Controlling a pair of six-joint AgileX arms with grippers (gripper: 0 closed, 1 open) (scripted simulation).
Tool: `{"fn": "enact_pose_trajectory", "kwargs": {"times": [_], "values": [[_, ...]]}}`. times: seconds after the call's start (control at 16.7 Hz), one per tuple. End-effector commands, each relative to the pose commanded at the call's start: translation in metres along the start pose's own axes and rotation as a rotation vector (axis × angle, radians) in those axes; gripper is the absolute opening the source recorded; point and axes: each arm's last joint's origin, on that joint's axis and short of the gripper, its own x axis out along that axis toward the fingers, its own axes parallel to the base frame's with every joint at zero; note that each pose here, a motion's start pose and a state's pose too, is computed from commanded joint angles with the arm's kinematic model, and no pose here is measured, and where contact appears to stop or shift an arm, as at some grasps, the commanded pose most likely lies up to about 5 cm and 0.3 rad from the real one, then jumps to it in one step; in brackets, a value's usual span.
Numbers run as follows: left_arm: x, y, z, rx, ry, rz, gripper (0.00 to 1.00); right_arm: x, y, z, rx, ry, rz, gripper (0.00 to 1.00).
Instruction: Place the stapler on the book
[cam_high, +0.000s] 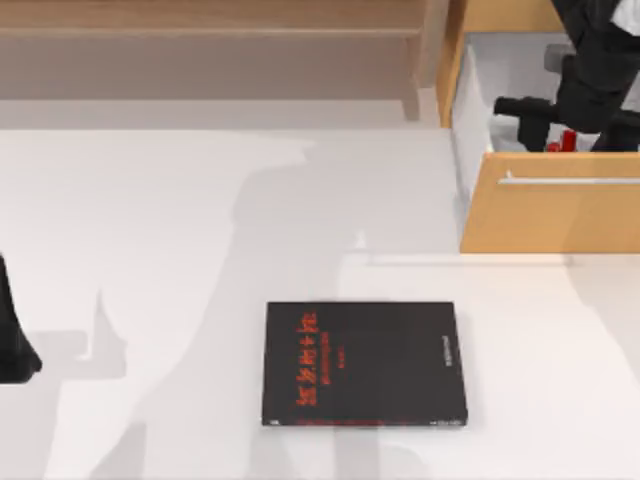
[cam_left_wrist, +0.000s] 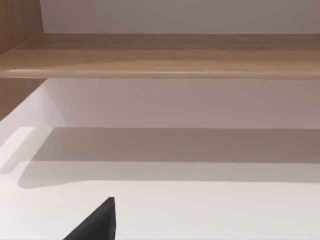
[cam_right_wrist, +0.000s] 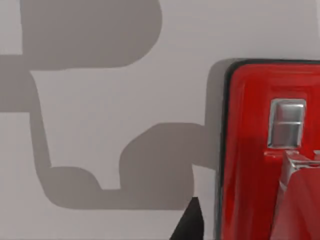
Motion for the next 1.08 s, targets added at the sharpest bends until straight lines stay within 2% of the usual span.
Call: {"fn": "enact_pose_trajectory", "kwargs": {"times": [0.24, 0.3, 0.84, 1.08], "values": [[0.000, 0.000, 0.000, 0.000, 0.000, 0.000, 1.00, 0.000, 0.000, 0.000, 0.000, 0.000, 0.000, 0.02], [0.000, 0.000, 0.000, 0.000, 0.000, 0.000, 1.00, 0.000, 0.000, 0.000, 0.000, 0.000, 0.000, 0.00], [0.000, 0.000, 0.000, 0.000, 0.000, 0.000, 1.00, -0.003, 0.000, 0.000, 0.002, -0.005, 0.003, 0.00], [0.000, 0.000, 0.000, 0.000, 0.000, 0.000, 1.00, -0.026, -0.003, -0.004, 0.035, -0.023, 0.014, 0.00]]}}
